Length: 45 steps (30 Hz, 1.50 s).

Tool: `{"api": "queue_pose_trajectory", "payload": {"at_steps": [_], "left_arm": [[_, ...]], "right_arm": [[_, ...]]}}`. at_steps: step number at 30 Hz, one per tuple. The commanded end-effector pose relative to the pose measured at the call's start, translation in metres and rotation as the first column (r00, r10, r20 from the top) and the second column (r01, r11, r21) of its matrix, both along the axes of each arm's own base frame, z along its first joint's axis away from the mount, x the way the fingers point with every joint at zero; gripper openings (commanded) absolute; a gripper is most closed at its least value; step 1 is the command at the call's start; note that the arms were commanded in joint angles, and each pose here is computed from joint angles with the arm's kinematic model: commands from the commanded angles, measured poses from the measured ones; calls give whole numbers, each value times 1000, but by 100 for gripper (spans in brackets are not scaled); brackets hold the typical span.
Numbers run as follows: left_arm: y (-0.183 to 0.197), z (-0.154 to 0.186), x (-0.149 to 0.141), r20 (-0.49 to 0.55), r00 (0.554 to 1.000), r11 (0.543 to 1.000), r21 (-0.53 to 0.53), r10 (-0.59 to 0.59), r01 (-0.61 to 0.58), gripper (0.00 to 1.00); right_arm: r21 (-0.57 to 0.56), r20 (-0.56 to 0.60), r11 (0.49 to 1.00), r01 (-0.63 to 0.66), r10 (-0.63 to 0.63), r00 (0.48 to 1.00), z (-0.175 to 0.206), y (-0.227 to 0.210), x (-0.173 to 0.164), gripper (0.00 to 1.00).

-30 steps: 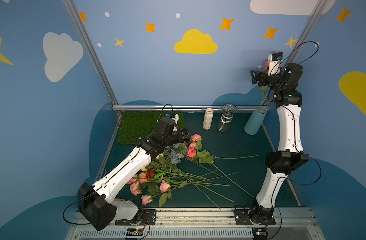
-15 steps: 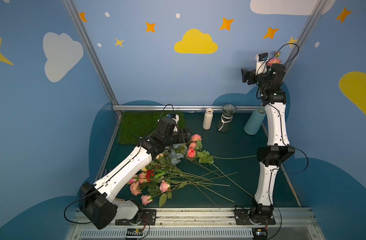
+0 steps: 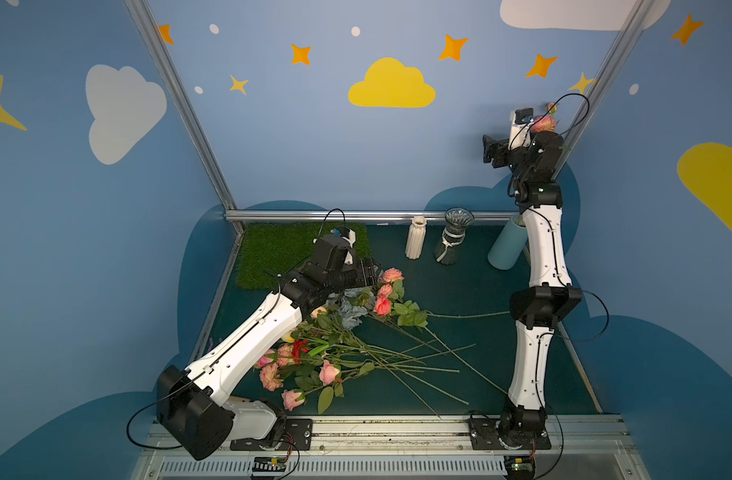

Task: Place the pink flowers into the vase
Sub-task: Place the flower in the vase, then pick up the flower at the center of the board.

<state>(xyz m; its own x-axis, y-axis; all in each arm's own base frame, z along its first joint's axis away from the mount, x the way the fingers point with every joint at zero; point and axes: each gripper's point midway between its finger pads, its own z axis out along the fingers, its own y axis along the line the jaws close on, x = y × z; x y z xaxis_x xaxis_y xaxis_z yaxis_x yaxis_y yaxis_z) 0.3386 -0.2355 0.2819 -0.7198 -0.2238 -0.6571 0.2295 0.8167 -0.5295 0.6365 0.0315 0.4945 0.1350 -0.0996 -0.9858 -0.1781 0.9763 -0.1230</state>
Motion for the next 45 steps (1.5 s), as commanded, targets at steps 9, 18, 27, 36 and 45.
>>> {"api": "queue_pose_trajectory", "payload": {"at_steps": [9, 18, 27, 36, 45], "left_arm": [[16, 15, -9, 34, 999, 999, 14, 28, -29, 78], [24, 23, -16, 61, 997, 999, 7, 41, -41, 78], [15, 30, -10, 70, 996, 998, -28, 53, -51, 78], [50, 41, -29, 131, 975, 975, 107, 182, -197, 78], [83, 49, -34, 189, 931, 909, 225, 311, -350, 79]], "right_arm": [[36, 88, 999, 11, -15, 996, 19, -22, 1, 91], [83, 51, 996, 16, -20, 998, 18, -32, -3, 91], [-138, -117, 990, -18, 2, 993, 0, 53, -88, 91], [53, -299, 988, -142, 151, 942, -47, 121, -192, 92], [35, -553, 978, -203, 189, 812, -135, 189, -269, 92]]}}
